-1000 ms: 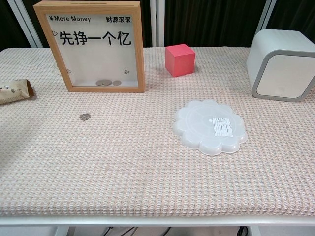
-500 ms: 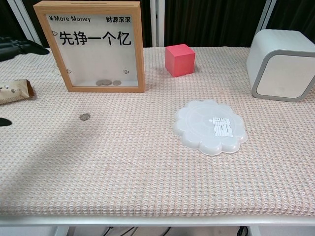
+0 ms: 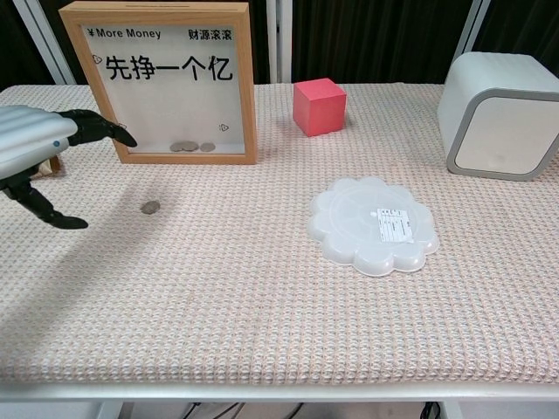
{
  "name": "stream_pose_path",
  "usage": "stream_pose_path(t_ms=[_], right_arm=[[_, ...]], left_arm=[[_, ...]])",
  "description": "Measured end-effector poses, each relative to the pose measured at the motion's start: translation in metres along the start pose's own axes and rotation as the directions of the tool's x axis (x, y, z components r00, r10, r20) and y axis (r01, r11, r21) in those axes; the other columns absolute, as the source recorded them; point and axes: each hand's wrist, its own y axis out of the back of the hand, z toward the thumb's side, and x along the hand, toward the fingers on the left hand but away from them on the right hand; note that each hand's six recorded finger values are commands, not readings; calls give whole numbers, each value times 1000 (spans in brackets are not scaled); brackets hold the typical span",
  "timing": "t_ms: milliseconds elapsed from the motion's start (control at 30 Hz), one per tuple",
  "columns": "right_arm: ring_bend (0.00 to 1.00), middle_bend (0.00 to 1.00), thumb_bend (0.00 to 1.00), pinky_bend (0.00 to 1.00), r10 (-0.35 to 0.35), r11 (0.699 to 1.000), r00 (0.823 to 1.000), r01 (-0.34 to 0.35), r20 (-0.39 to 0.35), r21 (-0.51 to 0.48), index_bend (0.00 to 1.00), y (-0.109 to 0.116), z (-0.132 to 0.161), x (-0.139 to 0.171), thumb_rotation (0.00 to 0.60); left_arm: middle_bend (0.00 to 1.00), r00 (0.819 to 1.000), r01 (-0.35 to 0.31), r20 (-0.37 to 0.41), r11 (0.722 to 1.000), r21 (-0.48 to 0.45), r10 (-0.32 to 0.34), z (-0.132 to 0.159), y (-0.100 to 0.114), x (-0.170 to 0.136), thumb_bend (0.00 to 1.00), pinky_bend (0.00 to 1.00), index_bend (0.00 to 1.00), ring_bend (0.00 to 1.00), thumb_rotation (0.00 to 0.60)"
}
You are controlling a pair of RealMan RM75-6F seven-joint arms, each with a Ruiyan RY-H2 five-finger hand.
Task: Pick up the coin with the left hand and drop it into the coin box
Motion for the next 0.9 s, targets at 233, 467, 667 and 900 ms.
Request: stream_pose_path(t_ms=[233,467,667,900], right_arm=[[0,0,286,0,13,1000,1000,-13,-4,5,0,-3,1,-1,600],[0,0,288,0,19,1000,1000,-19,-2,8,0,-3,1,-1,600],[0,0,289,0,34,999,999,-34,-1,7,0,-7,2,-2,600],[0,0,291,0,31,999,1000,-31,-1,6,0,-6,2,-2,600]], left_arm=[[183,1000,13,-20,999,-46,-14,-3,-13,12,150,257,310,115,600],[205,999,25,-39,996,-80,-28,-7,-28,18,164,282,320,136,600],[260,999,11,-41,995,-102,-15,-4,-33,22,164,325,345,172,600],[254,999,-3,-35,995,-99,0,4,-36,31,163,321,361,172,600]])
